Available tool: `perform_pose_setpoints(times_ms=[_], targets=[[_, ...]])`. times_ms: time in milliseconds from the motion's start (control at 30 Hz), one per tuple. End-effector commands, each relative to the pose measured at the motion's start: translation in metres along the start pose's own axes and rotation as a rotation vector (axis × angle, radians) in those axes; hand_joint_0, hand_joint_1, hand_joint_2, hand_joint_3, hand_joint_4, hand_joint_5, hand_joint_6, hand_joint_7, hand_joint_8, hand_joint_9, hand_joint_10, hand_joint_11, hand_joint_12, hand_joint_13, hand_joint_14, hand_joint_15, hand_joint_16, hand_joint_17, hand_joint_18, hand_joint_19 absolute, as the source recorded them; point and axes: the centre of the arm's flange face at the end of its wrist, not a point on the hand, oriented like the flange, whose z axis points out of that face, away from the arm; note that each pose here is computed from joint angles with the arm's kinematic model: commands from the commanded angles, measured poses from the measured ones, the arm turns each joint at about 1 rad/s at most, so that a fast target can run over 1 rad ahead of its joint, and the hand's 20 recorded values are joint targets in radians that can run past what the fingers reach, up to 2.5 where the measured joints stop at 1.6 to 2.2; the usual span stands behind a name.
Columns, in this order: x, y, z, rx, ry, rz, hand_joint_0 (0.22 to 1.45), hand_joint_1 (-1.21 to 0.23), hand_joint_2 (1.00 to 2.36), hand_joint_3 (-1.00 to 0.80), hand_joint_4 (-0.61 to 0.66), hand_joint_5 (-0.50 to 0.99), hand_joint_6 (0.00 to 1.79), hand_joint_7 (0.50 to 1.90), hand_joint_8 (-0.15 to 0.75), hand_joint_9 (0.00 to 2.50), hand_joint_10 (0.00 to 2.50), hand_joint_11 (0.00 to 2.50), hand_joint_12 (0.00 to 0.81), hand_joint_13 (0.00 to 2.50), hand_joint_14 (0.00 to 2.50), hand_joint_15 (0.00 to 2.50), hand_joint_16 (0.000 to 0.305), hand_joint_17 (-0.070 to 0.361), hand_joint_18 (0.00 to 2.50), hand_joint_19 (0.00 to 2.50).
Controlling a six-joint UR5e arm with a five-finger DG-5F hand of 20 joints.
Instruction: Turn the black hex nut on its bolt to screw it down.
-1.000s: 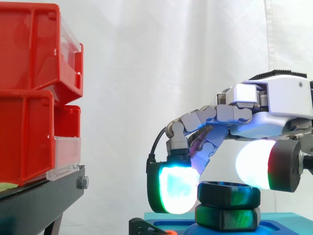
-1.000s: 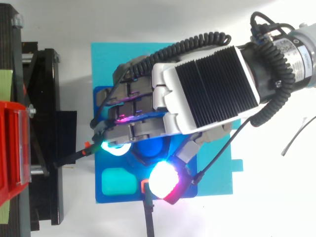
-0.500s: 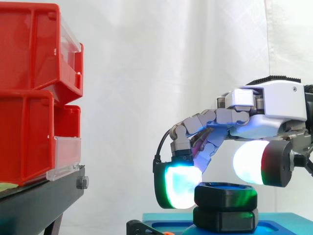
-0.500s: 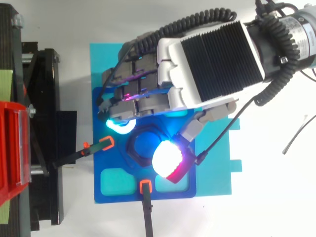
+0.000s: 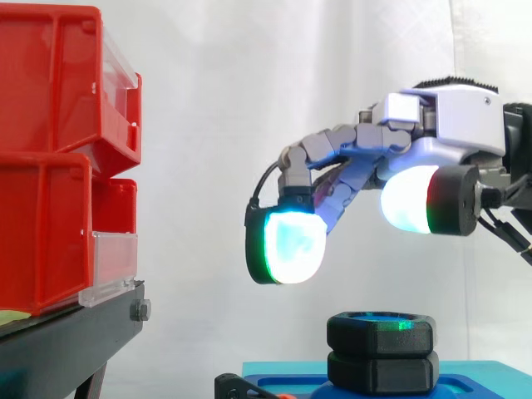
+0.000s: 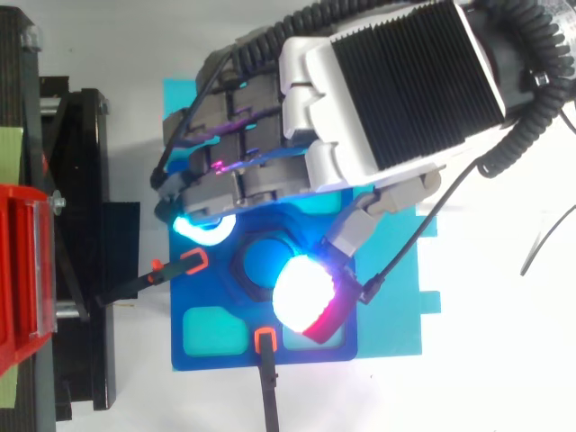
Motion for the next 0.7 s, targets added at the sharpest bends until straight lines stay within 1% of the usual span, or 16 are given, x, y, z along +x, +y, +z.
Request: perform_pose_setpoints(times_ms=[0,33,100,167,233,433,533,600,633,667], targets=[[0.0,0.009,0.008,-0.006,-0.001,0.002,0.49,-0.3,1.0,-0.5,0.19,0.0,0.51,1.08,0.316,0.94,0.0,0.09,0.363,0.75,0.0,0.12,0.055,0.124,0.62,0.68],[0.0,0.009,0.008,-0.006,-0.001,0.002,0.49,-0.3,1.0,-0.5,0.2,0.0,0.51,1.08,0.313,0.93,0.0,0.08,0.361,0.75,0.01,0.12,0.055,0.124,0.62,0.69],[0.002,0.019,0.015,0.005,-0.002,0.005,0.49,-0.3,1.0,-0.5,0.21,-0.01,0.51,1.07,0.315,0.93,0.0,0.08,0.361,0.75,0.0,0.13,0.056,0.125,0.63,0.68],[0.003,0.024,0.019,0.011,-0.001,0.007,0.49,-0.3,1.0,-0.5,0.23,-0.01,0.51,1.05,0.313,0.93,0.0,0.09,0.362,0.75,0.0,0.12,0.055,0.125,0.63,0.67],[0.007,0.032,0.023,0.015,0.011,0.014,0.49,-0.3,1.0,-0.5,0.22,-0.01,0.51,1.05,0.314,0.93,0.0,0.09,0.363,0.75,0.01,0.12,0.055,0.125,0.63,0.68],[0.011,0.044,0.029,0.027,0.03,0.024,0.49,-0.3,1.0,-0.5,0.25,-0.02,0.51,1.02,0.312,0.93,0.0,0.08,0.362,0.75,0.0,0.12,0.055,0.124,0.63,0.68],[0.013,0.048,0.031,0.026,0.031,0.025,0.49,-0.3,1.0,-0.5,0.25,-0.02,0.51,1.02,0.314,0.94,0.0,0.08,0.362,0.75,0.01,0.12,0.055,0.124,0.63,0.68],[0.014,0.057,0.037,0.027,0.028,0.025,0.5,-0.3,1.0,-0.5,0.25,-0.02,0.51,1.02,0.312,0.93,0.0,0.08,0.36,0.75,0.0,0.12,0.055,0.124,0.63,0.69],[0.014,0.057,0.037,0.027,0.028,0.025,0.5,-0.3,1.0,-0.5,0.25,-0.02,0.51,1.02,0.313,0.93,0.0,0.08,0.361,0.75,0.0,0.12,0.055,0.123,0.63,0.68],[0.016,0.059,0.038,0.028,0.03,0.026,0.5,-0.3,1.0,-0.5,0.25,-0.02,0.51,1.02,0.312,0.93,0.0,0.08,0.362,0.75,0.0,0.12,0.055,0.124,0.63,0.68]])
